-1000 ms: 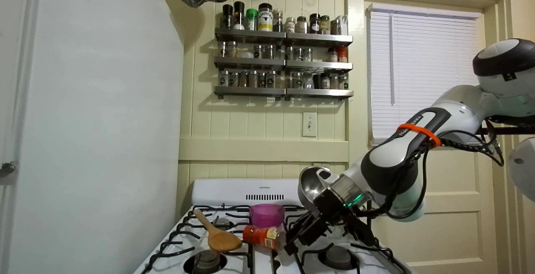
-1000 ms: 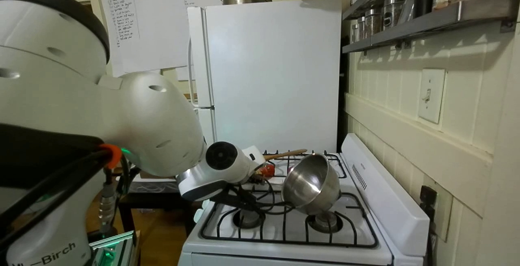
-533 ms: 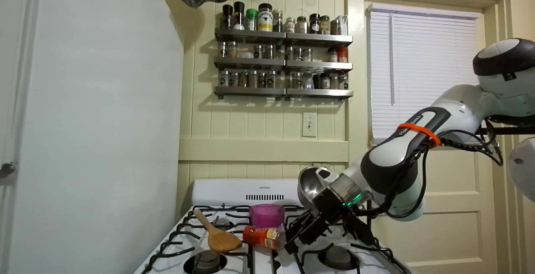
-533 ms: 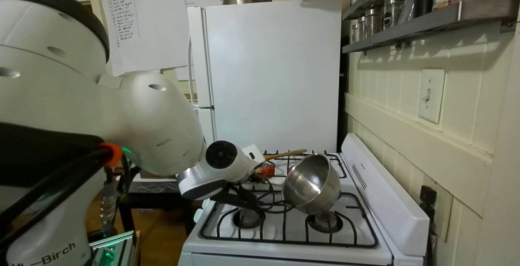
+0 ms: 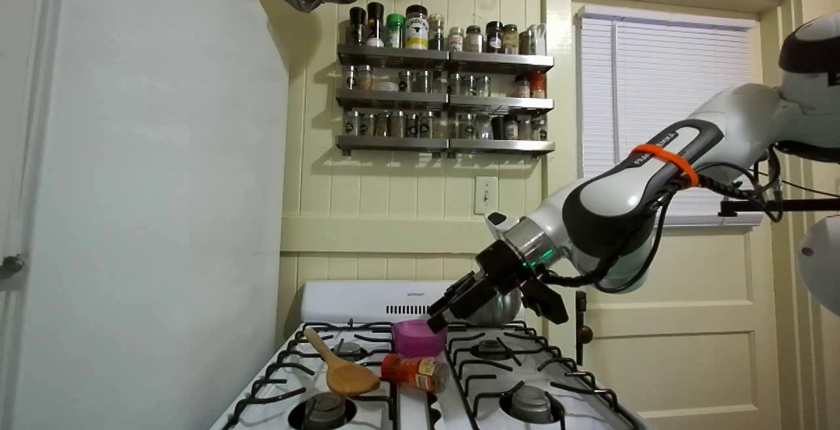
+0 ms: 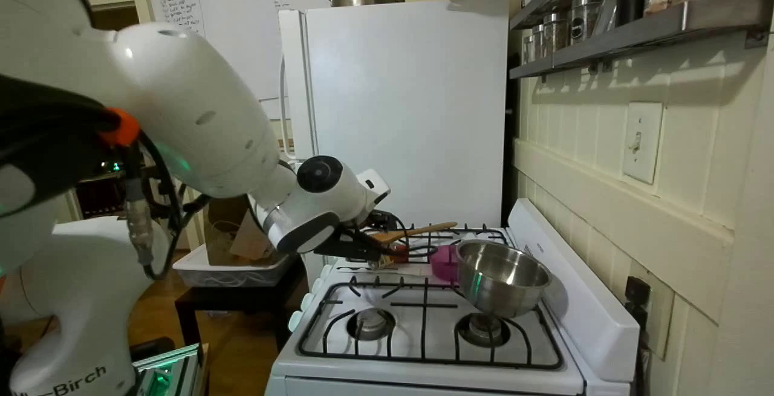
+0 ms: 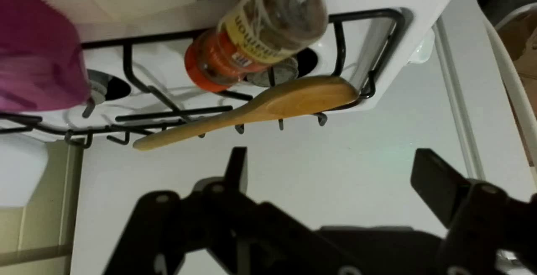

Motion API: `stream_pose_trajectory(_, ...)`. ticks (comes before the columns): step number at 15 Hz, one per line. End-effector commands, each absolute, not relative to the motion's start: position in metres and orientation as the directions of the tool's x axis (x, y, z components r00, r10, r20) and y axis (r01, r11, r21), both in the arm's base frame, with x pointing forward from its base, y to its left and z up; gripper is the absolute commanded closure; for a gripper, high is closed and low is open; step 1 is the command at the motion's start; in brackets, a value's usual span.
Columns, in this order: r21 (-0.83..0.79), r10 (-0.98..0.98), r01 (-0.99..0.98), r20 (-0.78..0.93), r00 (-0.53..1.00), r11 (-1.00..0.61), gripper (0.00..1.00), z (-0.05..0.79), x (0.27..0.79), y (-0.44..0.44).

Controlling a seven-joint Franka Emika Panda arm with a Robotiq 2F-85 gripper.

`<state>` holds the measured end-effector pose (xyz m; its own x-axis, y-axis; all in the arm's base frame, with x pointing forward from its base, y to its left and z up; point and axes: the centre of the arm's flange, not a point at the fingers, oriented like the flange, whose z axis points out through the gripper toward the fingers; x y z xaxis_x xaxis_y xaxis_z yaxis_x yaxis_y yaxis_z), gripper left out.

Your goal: Remove the left orange bottle from the shelf

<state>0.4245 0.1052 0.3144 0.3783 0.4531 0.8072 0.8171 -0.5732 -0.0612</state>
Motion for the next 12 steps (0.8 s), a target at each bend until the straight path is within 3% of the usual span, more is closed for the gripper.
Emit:
stream_pose_trajectory(1,0.006,0.539,0.797,0.740,0.403,-0.604,0.00,0.361,0.410,0.095)
stream_pose_trajectory(7,0.009,0.620,0.743,0.556,0.553,-0.670,0.00,0.436,0.392,0.099)
stream_pose_trajectory(12,-0.112,0.605,0.673,0.349,0.715,-0.731,0.00,0.504,0.375,0.116)
